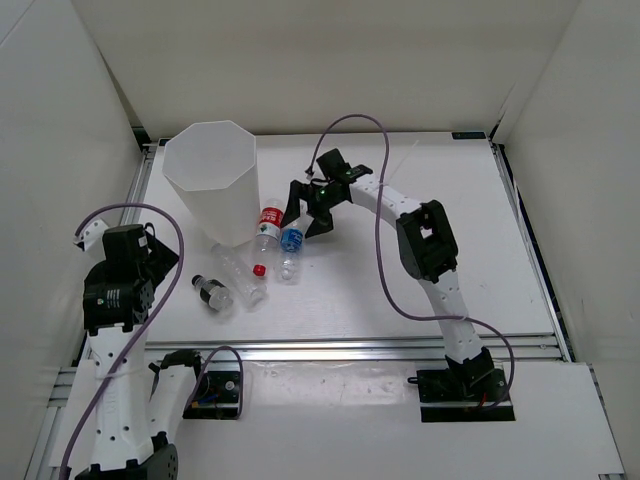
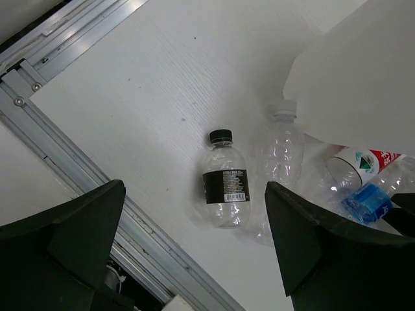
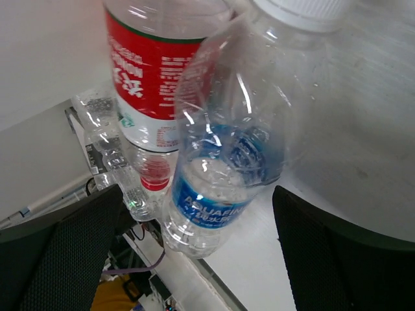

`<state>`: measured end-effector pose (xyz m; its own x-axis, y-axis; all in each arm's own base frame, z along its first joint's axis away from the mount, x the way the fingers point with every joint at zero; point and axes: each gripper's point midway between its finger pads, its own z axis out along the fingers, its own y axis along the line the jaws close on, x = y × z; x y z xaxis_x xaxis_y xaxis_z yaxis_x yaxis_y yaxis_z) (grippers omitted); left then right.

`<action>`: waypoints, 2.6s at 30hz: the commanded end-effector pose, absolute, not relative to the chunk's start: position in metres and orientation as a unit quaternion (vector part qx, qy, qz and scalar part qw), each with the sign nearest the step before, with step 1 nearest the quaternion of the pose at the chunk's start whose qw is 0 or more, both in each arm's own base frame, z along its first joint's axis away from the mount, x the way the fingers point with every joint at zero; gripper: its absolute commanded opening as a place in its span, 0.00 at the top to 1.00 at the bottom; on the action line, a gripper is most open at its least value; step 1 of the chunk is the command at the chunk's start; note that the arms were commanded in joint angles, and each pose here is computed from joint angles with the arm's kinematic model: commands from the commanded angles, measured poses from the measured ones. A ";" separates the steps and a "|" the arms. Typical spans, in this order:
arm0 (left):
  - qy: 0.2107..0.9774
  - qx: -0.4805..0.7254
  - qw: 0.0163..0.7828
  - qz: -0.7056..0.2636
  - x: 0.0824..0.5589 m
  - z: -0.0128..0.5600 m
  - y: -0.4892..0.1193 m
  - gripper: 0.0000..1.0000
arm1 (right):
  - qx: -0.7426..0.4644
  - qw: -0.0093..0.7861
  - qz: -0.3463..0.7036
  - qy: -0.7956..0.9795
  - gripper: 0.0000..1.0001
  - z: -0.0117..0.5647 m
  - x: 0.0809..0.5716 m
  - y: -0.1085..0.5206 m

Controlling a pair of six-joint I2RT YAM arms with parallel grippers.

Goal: Put the plastic bottles in the bin

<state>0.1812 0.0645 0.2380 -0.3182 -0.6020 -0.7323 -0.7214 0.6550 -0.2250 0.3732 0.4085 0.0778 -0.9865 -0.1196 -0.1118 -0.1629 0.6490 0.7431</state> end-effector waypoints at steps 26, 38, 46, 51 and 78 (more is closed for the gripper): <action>0.835 -0.378 0.398 0.041 0.177 0.234 0.048 0.00 | -0.095 0.012 0.451 0.888 0.03 0.076 0.374 0.414; 0.842 -0.356 0.405 0.028 0.180 0.248 0.043 0.00 | -0.102 0.025 0.445 0.889 0.60 0.087 0.366 0.394; 0.843 -0.357 0.403 0.025 0.175 0.240 0.041 0.00 | -0.154 0.145 0.478 0.853 0.78 0.212 0.368 0.385; 0.843 -0.358 0.400 0.030 0.173 0.239 0.042 0.00 | -0.164 0.235 0.510 0.811 0.83 0.310 0.377 0.388; 0.895 -0.303 0.324 0.041 0.209 0.242 0.027 0.00 | -0.181 0.482 0.617 0.595 0.24 0.467 0.414 0.480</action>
